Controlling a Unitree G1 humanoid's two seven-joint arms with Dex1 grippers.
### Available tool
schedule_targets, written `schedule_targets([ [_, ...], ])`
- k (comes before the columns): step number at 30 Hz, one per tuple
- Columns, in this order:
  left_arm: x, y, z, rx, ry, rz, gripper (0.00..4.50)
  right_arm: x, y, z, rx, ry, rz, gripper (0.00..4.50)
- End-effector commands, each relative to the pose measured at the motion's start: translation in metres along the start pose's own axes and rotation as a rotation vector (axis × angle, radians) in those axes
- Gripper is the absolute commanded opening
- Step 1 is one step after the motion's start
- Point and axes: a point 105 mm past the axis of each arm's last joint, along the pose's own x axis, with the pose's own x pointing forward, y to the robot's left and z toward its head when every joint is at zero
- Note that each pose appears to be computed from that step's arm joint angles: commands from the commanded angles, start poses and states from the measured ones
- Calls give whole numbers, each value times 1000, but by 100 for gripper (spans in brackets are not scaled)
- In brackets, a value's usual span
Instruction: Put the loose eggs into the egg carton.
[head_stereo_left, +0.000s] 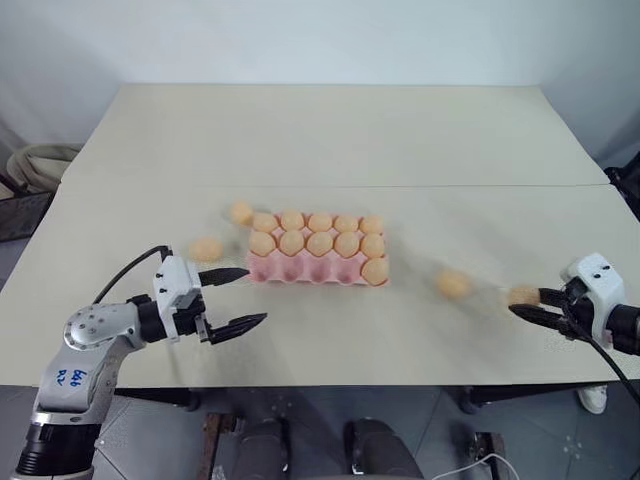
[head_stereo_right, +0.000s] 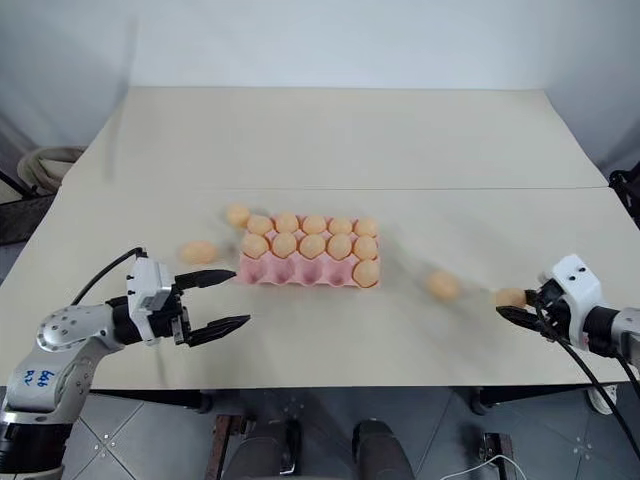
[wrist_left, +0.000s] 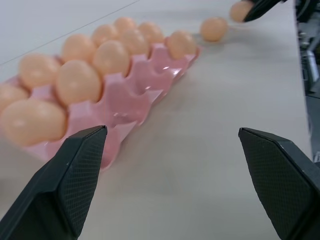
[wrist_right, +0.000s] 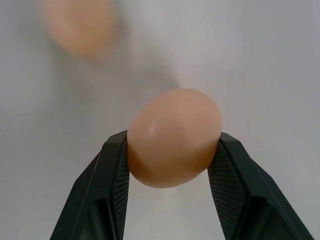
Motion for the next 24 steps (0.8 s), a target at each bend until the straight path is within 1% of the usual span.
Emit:
schedule_targets([
  [1, -19, 6, 5, 26, -3, 77, 450, 10, 28, 58, -105, -141, 149, 202],
  [4, -31, 7, -4, 3, 20, 137, 450, 36, 48, 90, -129, -216, 217, 202],
  [6, -35, 7, -8, -10, 29, 160, 450, 55, 59, 101, -131, -220, 247, 202],
  [9, -39, 5, -9, -20, 33, 175, 450, 89, 79, 111, -146, -199, 301, 202],
  [11, -38, 3, -9, -19, 31, 175, 450, 108, 86, 112, -156, -178, 311, 202],
  [13, -38, 3, -8, -18, 26, 178, 450, 120, 89, 110, -172, -160, 311, 202],
  [18, -36, 1, -4, -17, 16, 179, 450, 131, 102, 125, -155, -198, 345, 202],
  [24, -30, -1, -2, -23, -2, 162, 450, 133, 122, 124, -170, -182, 412, 202],
])
